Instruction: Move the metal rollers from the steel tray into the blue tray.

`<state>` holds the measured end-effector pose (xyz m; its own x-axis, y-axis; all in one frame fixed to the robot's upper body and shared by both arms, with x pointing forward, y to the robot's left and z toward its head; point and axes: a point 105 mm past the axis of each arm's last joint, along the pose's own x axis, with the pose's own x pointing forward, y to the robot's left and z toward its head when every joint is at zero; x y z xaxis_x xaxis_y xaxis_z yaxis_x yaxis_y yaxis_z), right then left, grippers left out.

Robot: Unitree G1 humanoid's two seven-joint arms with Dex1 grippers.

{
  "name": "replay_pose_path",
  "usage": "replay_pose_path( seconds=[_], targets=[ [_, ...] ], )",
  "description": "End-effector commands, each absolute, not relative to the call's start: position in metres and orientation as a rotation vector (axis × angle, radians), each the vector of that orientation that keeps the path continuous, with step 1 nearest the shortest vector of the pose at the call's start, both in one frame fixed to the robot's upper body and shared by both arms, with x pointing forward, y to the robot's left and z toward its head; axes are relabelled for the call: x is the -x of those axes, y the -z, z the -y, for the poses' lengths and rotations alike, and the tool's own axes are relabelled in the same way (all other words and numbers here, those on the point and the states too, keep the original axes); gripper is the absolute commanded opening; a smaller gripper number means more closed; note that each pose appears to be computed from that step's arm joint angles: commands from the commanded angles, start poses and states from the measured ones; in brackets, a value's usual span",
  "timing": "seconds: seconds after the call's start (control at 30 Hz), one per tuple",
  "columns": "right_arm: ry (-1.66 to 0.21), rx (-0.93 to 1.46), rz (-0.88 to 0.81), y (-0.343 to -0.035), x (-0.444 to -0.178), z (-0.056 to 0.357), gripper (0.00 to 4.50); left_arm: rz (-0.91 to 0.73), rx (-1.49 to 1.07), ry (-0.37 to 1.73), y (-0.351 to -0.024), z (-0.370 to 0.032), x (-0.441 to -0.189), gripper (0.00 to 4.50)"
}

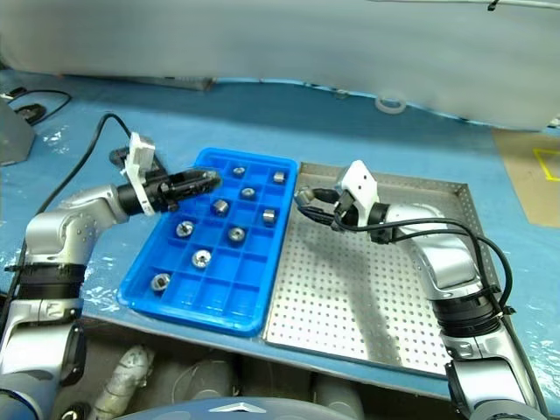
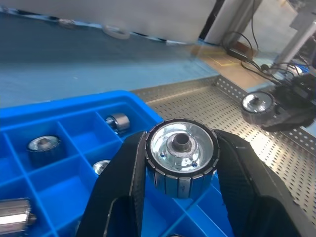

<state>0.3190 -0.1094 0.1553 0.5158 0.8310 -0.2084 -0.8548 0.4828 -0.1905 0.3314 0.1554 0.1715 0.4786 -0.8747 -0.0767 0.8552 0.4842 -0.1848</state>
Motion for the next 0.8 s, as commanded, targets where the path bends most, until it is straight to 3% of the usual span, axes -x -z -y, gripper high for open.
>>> replay_pose_path(
  seconds=[0.03, 0.13, 0.53, 0.8],
  targets=[
    [-1.032, 0.313, -0.045, -0.169, -0.317, 0.113, 1.57, -0.188, 0.015, 1.218, -0.171, -0.142, -0.299, 1.67],
    [-1.032, 0.316, -0.055, -0.168, -0.316, 0.116, 1.57, -0.242, -0.053, 1.290, -0.157, -0.138, -0.283, 1.67],
    [-1.032, 0.318, -0.068, -0.163, -0.310, 0.114, 1.57, -0.397, -0.148, 1.322, -0.109, -0.152, -0.270, 1.67],
    [-1.016, 0.319, -0.103, -0.154, -0.305, 0.121, 1.57, -0.462, -0.131, 1.409, -0.109, -0.164, -0.228, 1.67]
  ],
)
